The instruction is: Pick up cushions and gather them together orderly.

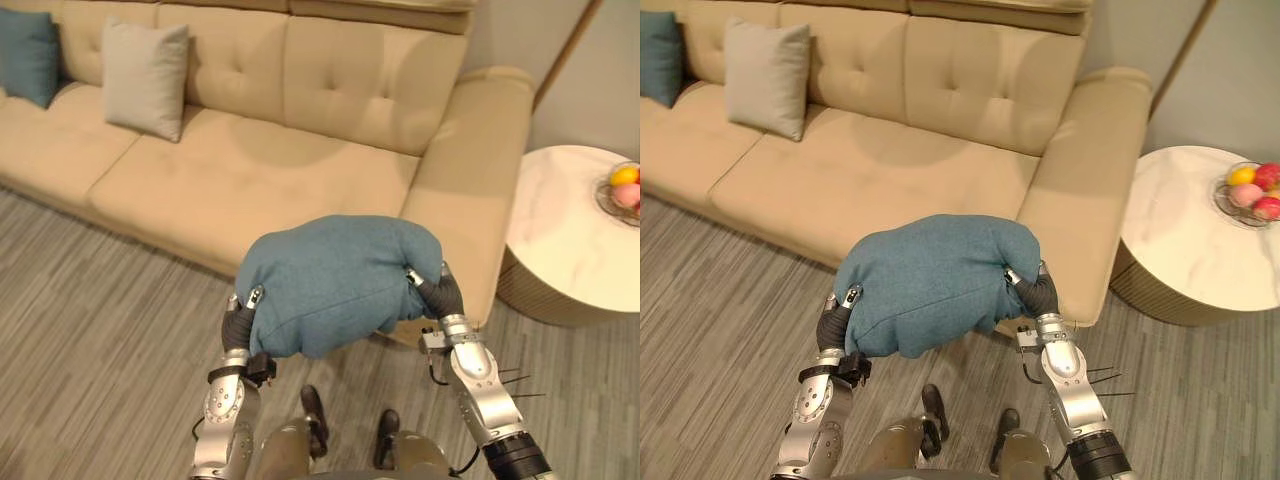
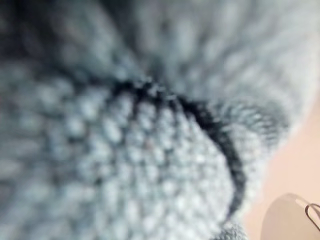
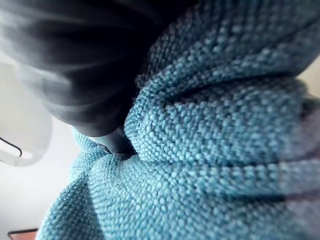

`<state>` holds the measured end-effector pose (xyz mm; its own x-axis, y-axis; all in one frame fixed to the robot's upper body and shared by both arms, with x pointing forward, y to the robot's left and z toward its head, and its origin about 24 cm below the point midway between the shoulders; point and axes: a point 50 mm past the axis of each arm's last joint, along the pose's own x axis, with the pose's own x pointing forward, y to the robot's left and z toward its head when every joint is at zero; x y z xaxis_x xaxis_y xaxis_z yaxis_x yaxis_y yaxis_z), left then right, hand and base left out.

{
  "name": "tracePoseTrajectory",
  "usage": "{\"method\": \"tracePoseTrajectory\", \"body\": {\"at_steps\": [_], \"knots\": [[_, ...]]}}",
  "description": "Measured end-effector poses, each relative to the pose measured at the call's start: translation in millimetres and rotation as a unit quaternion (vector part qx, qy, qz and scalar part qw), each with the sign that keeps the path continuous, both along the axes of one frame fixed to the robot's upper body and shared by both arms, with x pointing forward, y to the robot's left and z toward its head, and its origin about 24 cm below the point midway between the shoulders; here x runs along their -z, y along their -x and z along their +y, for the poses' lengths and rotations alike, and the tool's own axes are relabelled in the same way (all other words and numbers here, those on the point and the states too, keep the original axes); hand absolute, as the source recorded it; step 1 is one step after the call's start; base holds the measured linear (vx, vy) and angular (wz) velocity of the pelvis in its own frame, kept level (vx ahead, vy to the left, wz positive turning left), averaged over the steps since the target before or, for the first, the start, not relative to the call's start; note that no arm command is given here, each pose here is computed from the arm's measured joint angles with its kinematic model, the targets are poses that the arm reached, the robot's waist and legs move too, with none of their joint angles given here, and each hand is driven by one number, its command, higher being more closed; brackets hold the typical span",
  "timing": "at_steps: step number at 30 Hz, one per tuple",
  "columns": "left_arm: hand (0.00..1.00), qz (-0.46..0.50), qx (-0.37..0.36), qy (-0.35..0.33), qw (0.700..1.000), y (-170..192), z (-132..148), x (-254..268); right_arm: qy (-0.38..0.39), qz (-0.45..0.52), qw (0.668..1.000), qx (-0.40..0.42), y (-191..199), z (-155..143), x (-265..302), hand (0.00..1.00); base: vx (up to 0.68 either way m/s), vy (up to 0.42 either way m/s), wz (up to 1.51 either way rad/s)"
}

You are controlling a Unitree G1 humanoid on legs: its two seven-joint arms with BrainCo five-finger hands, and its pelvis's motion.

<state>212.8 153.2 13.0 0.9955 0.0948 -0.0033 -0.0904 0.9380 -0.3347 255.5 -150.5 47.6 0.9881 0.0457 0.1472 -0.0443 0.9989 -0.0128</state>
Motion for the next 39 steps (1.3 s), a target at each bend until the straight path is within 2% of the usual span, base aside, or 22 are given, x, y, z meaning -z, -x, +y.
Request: {"method": "tracePoseTrajectory", "body": {"at_steps": [13,19,27,33,39], "knots": [[1.0,0.023,-0.008,-0.026,0.999,9.3,12.4,6.9,-0.011,-0.008,0.999,-0.04,-0.2,25.8,-4.4,1.0,0.07,0.127,0.03],[1.0,0.026,0.01,-0.047,0.999,9.9,14.2,7.2,0.01,0.012,0.999,-0.042,1.7,19.4,4.1,1.0,0.33,0.006,0.29],[1.0,0.052,0.044,-0.032,0.997,4.6,-5.8,21.2,0.031,0.058,0.998,-0.005,21.3,-8.7,25.0,1.0,0.5,-0.119,0.17],[1.0,0.063,0.048,-0.026,0.996,6.6,-8.4,26.2,0.02,0.031,0.999,-0.002,23.9,-8.8,12.1,1.0,0.35,0.041,-0.78],[1.0,0.058,0.043,-0.026,0.997,6.3,-7.1,23.7,-0.003,0.04,0.999,0.013,25.2,-6.9,17.4,1.0,0.2,0.322,-1.09]]}}
